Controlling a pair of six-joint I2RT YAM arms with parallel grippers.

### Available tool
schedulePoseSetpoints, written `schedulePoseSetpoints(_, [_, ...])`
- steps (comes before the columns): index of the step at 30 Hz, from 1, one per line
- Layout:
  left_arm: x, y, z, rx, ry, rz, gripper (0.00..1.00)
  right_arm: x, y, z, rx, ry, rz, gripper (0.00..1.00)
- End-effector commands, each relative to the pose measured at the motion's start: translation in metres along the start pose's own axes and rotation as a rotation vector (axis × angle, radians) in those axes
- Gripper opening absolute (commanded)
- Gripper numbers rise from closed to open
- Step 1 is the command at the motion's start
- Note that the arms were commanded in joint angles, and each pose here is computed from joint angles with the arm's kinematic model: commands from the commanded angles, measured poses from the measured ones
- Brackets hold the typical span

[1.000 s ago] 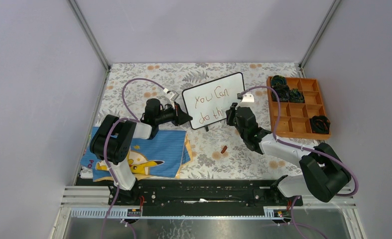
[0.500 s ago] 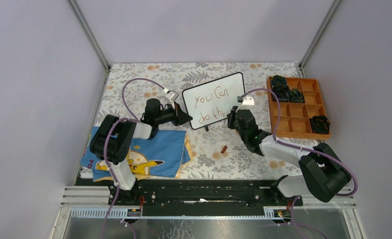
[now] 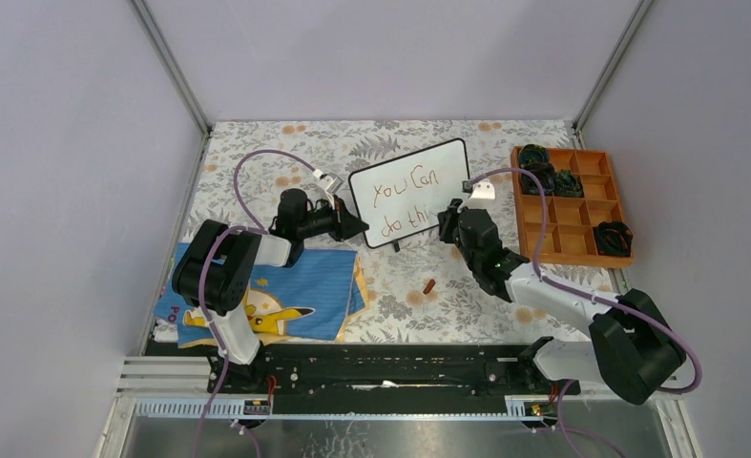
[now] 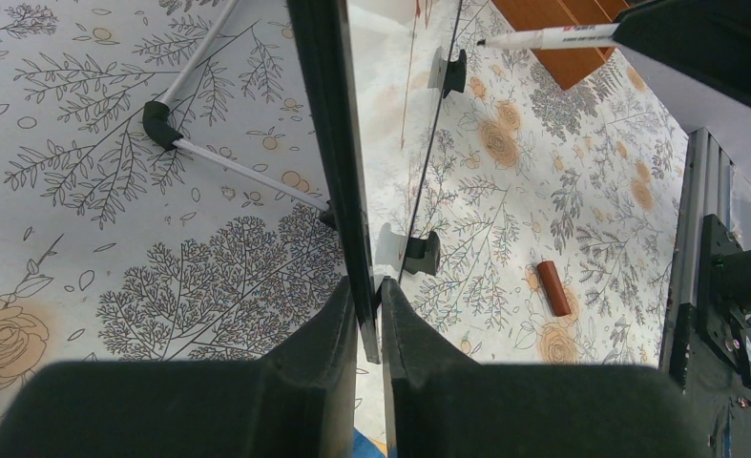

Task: Write a sentence on the whiteboard

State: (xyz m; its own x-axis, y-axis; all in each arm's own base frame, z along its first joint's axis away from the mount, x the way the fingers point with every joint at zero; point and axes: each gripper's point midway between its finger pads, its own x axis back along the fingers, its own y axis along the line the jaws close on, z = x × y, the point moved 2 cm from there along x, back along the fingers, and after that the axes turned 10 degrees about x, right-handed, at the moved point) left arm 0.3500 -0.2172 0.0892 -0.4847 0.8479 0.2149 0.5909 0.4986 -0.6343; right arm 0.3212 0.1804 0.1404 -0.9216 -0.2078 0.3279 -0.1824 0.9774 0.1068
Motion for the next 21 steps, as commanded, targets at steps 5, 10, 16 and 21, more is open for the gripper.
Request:
schedulePoseSetpoints(5, [-0.001, 0.005, -0.004, -0.054, -0.011, -0.035, 0.00, -0.002, -0.005, -0.044, -0.047, -0.105, 0.061, 0.00])
schedulePoseSetpoints(10, [-0.001, 0.005, -0.003, -0.053, -0.007, -0.040, 0.00, -0.006, -0.009, -0.047, -0.049, -0.101, 0.098, 0.00])
schedulePoseSetpoints(16, [0.000, 0.005, -0.003, -0.057, -0.007, -0.042, 0.00, -0.009, -0.012, -0.047, -0.043, -0.090, 0.119, 0.00])
schedulePoseSetpoints(21, [-0.001, 0.006, -0.001, -0.057, -0.002, -0.047, 0.00, -0.012, -0.011, -0.040, -0.044, -0.074, 0.111, 0.00])
